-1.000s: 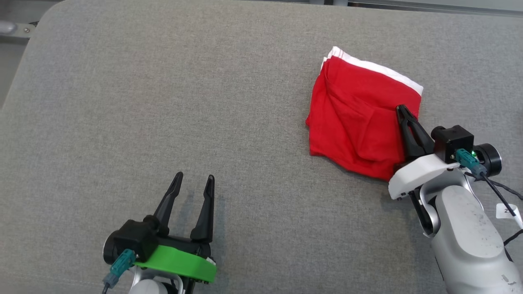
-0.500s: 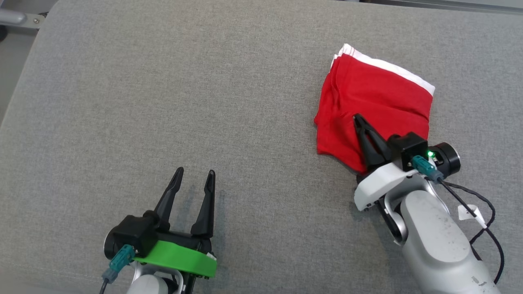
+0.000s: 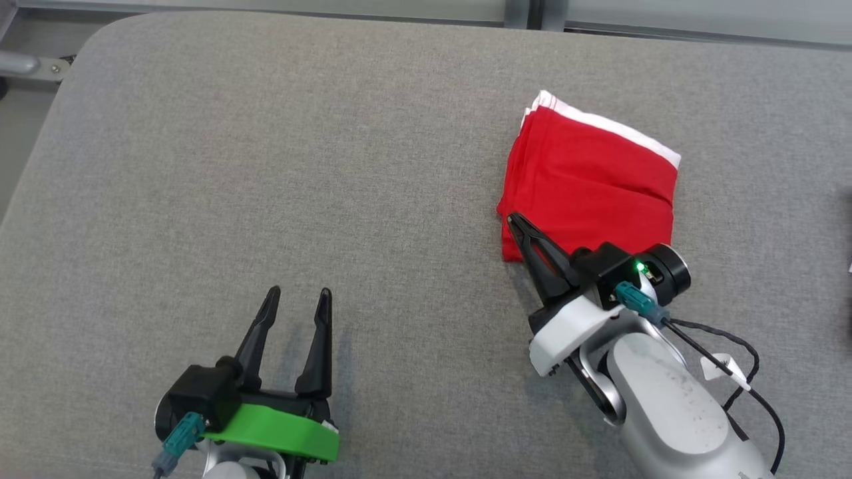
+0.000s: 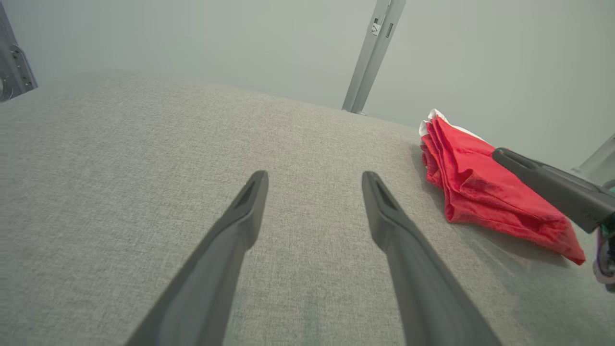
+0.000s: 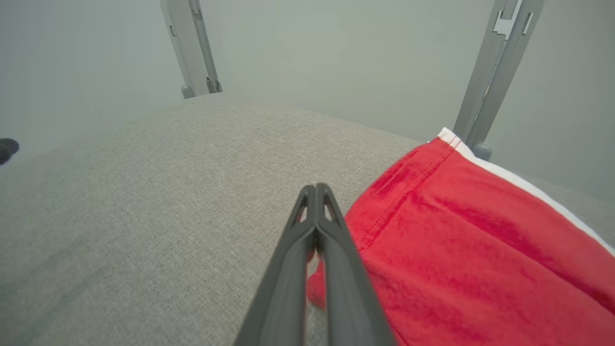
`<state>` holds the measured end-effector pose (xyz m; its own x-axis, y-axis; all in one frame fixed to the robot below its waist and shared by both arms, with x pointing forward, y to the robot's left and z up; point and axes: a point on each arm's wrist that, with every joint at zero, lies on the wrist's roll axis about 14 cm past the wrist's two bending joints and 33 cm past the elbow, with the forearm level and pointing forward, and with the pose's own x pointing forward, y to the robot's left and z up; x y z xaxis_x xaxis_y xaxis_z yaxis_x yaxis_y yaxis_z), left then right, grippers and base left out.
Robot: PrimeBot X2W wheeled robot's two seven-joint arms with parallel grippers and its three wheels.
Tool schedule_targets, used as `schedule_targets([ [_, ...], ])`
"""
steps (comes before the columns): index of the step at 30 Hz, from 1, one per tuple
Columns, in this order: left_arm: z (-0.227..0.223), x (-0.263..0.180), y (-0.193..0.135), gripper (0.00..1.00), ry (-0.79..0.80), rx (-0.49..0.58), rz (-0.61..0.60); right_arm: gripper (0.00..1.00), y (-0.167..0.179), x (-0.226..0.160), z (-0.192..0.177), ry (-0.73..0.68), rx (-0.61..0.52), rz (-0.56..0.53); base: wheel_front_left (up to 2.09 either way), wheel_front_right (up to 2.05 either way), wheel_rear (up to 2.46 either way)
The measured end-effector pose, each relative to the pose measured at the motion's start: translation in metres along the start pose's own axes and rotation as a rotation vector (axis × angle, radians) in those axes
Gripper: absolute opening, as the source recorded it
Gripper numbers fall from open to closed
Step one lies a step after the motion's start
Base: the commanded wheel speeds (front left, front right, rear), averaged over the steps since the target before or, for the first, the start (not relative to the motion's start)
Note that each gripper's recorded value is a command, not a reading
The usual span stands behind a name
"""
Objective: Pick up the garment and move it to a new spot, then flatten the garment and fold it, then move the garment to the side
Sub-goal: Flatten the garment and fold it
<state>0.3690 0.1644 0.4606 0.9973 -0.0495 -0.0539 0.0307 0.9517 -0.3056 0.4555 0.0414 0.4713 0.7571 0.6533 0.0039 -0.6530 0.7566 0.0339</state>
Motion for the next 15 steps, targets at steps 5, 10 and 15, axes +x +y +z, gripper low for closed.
schedule_targets([
  [5,0.008,-0.010,0.001,1.00,-0.025,-0.003,0.013,1.00,-0.010,-0.019,0.028,-0.067,-0.042,-0.046,0.00,0.00,0.00],
  [10,0.012,-0.022,0.001,1.00,-0.042,0.000,0.020,1.00,-0.029,-0.049,0.055,-0.137,-0.079,-0.138,0.00,0.00,0.00],
  [15,0.015,-0.028,-0.003,1.00,-0.053,0.015,0.003,1.00,-0.057,-0.091,0.070,-0.173,-0.091,-0.275,0.00,0.00,0.00],
])
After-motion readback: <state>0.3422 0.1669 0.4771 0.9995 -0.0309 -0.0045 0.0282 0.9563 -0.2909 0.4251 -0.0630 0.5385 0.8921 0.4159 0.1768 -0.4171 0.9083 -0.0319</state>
